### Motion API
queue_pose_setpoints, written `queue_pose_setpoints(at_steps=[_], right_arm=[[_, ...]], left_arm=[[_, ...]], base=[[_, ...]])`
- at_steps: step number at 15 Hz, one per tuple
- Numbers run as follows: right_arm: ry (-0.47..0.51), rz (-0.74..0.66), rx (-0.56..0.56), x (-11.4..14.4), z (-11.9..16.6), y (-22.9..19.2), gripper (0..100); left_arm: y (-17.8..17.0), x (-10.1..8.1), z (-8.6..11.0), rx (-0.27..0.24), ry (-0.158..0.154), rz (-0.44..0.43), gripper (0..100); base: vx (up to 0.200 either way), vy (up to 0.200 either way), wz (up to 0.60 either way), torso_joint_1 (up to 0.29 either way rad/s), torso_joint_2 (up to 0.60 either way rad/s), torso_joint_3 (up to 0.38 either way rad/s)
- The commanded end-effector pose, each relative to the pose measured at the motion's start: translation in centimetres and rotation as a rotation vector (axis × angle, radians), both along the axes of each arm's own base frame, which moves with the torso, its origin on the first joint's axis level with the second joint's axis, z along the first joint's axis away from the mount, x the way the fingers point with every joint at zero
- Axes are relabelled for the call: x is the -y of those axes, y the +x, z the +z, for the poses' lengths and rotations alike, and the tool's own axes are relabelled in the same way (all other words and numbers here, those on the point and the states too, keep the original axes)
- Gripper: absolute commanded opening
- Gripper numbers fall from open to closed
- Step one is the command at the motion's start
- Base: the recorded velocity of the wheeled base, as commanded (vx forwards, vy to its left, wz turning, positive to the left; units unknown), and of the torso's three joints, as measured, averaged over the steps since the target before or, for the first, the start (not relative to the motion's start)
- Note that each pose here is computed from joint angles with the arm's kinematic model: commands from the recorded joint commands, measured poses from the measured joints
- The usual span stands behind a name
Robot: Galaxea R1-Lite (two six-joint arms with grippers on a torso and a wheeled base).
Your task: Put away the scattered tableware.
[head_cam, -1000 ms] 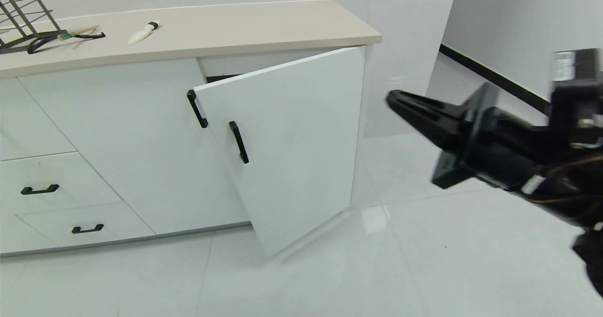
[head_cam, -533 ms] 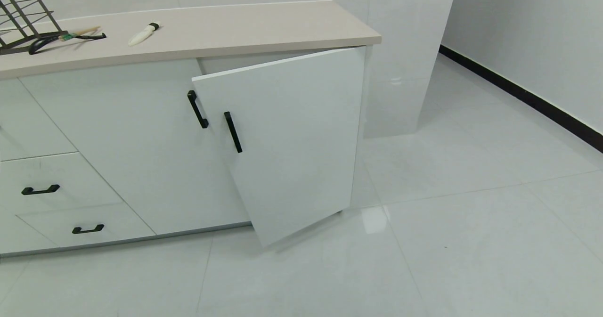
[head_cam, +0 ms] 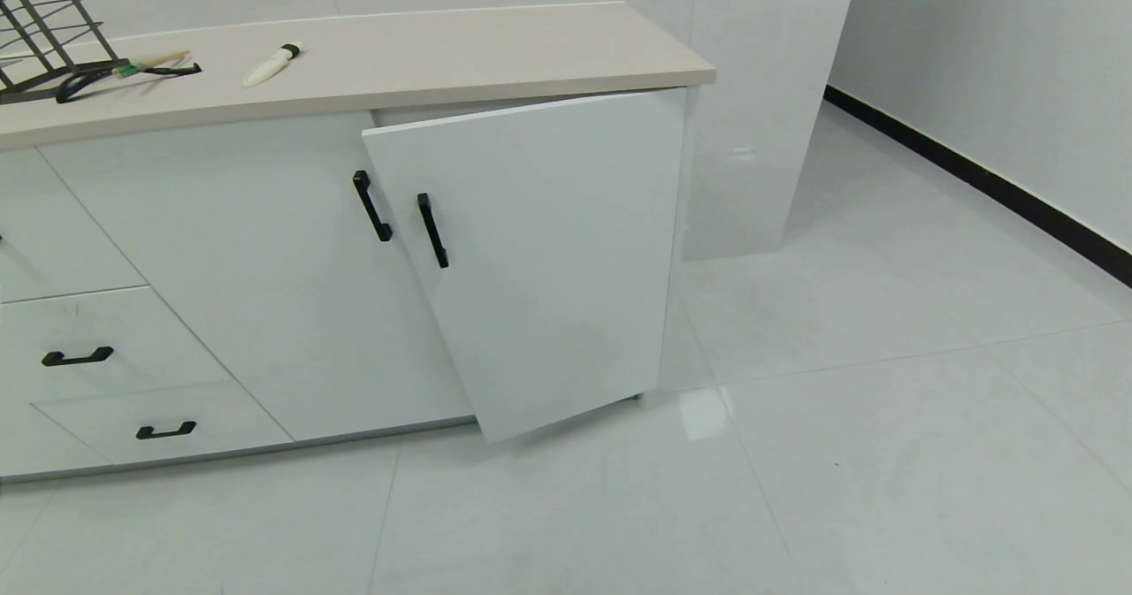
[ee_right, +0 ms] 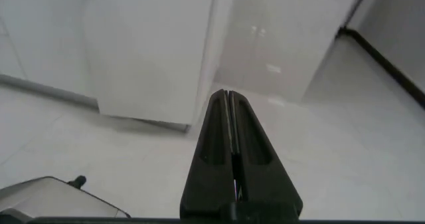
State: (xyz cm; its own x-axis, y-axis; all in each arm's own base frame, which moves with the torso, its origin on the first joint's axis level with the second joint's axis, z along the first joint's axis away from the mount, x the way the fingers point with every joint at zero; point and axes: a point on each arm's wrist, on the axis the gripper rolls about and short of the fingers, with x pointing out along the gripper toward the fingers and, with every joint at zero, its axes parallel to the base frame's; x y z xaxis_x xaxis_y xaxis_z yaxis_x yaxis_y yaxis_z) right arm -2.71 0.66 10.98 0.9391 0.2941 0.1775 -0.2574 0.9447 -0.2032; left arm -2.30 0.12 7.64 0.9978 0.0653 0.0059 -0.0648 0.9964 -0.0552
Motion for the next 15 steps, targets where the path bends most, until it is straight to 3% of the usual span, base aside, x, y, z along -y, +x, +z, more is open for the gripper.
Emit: queue_pose_setpoints(at_steps=[1,5,6,9,15], right_arm=[[0.040,-0.060,-0.096,0.12,-2.42,0.32,0],[0.052,-0.173,-0.170,0.37,-3.18,0.42,0],[0.103,-0.284,-0.189,0.63,-3.35,0.43,0],[0.166,-0.275,-0.202,0.62,-3.39,0.43,0],[0.166,-0.275,-0.202,0.62,-3.39,0.43,0]], left_arm=[[0.00,0.00,0.00,0.000,0.000,0.001,100],[0.00,0.00,0.00,0.000,0.000,0.001,100],[0.00,0.00,0.00,0.000,0.000,0.001,100],[0.00,0.00,0.00,0.000,0.001,-0.001,100],[0.01,0.00,-0.04,-0.002,0.004,0.001,100]], base=[[0.000,0.000,0.00,0.000,0.00,0.000],[0.000,0.000,0.00,0.000,0.00,0.000],[0.000,0.000,0.00,0.000,0.00,0.000],[0.000,0.000,0.00,0.000,0.00,0.000],[0.000,0.200,0.00,0.002,0.00,0.002]])
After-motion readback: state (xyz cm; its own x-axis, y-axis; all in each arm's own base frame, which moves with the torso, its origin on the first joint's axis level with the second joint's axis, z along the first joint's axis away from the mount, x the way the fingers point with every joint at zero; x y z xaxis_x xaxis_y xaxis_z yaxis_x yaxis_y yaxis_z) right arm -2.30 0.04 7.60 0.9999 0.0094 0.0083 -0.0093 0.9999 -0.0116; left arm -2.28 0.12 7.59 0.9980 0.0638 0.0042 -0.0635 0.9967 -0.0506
